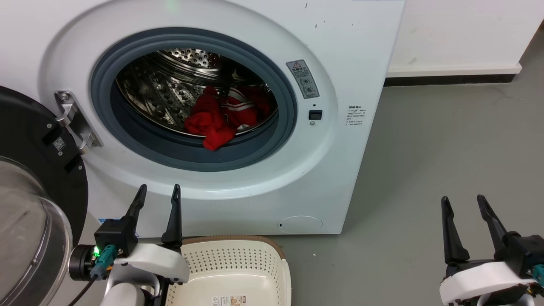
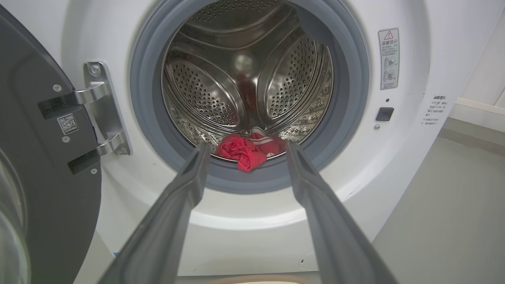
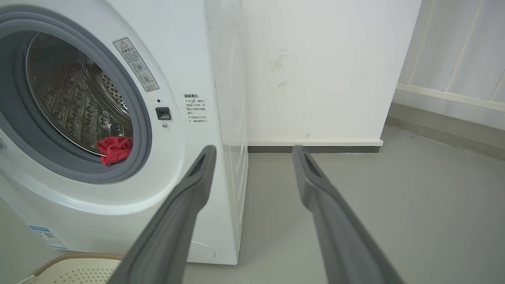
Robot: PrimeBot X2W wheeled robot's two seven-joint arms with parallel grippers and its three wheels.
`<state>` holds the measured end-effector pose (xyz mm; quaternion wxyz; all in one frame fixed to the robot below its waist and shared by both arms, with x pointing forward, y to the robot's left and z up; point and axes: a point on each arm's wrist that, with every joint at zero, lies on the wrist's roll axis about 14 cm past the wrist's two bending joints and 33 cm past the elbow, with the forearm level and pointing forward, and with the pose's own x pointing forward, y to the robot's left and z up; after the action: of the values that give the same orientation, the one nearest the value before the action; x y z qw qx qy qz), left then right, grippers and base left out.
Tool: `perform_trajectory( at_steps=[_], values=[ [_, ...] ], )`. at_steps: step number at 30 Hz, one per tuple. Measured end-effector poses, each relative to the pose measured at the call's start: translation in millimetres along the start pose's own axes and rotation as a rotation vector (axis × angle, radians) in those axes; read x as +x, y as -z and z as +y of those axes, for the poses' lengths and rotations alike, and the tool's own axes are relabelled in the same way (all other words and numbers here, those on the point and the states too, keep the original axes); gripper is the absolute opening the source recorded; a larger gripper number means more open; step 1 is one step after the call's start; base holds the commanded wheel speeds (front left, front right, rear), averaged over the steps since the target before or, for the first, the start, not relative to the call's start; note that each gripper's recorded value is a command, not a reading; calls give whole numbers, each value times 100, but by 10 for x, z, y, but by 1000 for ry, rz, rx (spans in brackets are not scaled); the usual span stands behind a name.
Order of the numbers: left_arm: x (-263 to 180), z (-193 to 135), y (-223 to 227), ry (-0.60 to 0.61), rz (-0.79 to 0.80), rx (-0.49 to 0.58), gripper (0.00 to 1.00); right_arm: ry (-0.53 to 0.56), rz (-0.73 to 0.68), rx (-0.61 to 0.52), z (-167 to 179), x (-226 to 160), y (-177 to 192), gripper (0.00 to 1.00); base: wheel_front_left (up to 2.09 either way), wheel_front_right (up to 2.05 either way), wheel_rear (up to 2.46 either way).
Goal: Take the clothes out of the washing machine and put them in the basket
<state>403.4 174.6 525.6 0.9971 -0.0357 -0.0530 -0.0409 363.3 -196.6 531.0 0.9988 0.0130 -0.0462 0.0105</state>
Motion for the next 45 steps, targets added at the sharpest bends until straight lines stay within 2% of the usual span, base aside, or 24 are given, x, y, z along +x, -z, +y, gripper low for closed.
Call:
perform_trajectory(
  at_steps=[16, 30, 36, 45],
  values=[
    [33, -8, 65, 15, 8, 103, 100, -9, -3, -88, 2, -2, 37, 100, 0, 0, 0],
    [93, 31, 142, -7, 29, 79, 100, -6, 11, -78, -10, 21, 96, 100, 0, 0, 0],
    [315, -4, 271, 2, 72, 64, 100, -1, 17, -69, -26, 89, 127, 100, 0, 0, 0],
    [963, -93, 367, 51, 125, 82, 100, 24, 38, -62, -113, 154, 232, 100, 0, 0, 0]
  ],
)
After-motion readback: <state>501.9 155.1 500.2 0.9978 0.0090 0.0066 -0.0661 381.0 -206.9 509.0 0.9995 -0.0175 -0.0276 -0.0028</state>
